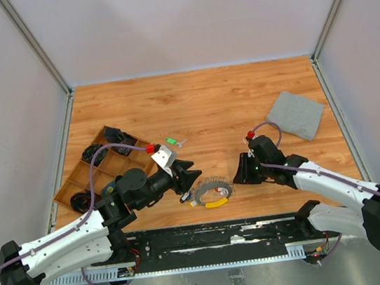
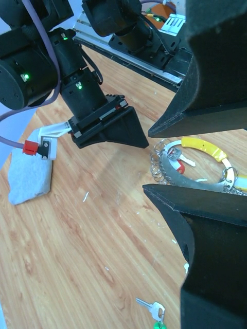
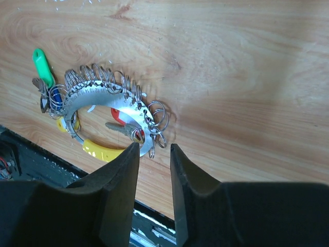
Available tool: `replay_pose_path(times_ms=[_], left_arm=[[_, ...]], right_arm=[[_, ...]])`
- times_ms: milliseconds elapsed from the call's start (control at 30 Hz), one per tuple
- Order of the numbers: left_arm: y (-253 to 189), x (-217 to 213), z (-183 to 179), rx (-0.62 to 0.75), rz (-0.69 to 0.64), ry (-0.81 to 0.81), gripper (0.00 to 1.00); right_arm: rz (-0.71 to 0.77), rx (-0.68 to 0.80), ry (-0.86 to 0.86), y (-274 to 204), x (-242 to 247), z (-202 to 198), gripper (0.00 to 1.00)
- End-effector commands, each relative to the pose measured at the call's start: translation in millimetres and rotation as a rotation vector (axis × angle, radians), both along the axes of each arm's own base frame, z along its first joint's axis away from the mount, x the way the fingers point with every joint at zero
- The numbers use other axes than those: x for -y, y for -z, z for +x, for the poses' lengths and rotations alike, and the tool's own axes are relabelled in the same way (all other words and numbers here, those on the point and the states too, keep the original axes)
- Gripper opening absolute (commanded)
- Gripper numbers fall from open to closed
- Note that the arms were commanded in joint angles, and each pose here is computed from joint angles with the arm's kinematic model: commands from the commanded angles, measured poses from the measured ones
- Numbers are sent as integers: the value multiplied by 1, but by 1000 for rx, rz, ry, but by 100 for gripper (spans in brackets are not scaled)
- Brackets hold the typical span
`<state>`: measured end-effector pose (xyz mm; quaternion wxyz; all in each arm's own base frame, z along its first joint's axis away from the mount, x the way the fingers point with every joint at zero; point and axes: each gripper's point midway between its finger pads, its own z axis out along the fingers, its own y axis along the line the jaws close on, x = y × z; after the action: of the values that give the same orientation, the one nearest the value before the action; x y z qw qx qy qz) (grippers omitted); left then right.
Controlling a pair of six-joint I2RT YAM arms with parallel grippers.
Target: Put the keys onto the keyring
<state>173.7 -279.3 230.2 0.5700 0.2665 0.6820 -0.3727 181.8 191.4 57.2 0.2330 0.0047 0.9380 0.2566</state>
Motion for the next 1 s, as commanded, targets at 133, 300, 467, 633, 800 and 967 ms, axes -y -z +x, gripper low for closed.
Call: replay_pose_path(times_ms=[133, 300, 467, 633, 800, 967], left_arm=[[0, 5, 0, -5, -10, 14, 47], [1, 6, 0, -11, -9, 17, 47], [1, 7, 0, -13, -11, 18, 47], [1, 7, 0, -13, -9, 21, 47], [1, 6, 0, -12, -8, 20, 47], [-1, 7, 1, -9, -10, 20, 47]], right_arm=[[63, -40, -28, 16, -10, 2, 33], [56, -74, -54, 28, -8, -3, 34], [86, -111, -82, 35, -14, -8, 32], [110, -125, -91, 38, -19, -9, 24], [131, -90, -96, 31, -21, -6, 10], [118, -3, -113, 16, -17, 1, 1]])
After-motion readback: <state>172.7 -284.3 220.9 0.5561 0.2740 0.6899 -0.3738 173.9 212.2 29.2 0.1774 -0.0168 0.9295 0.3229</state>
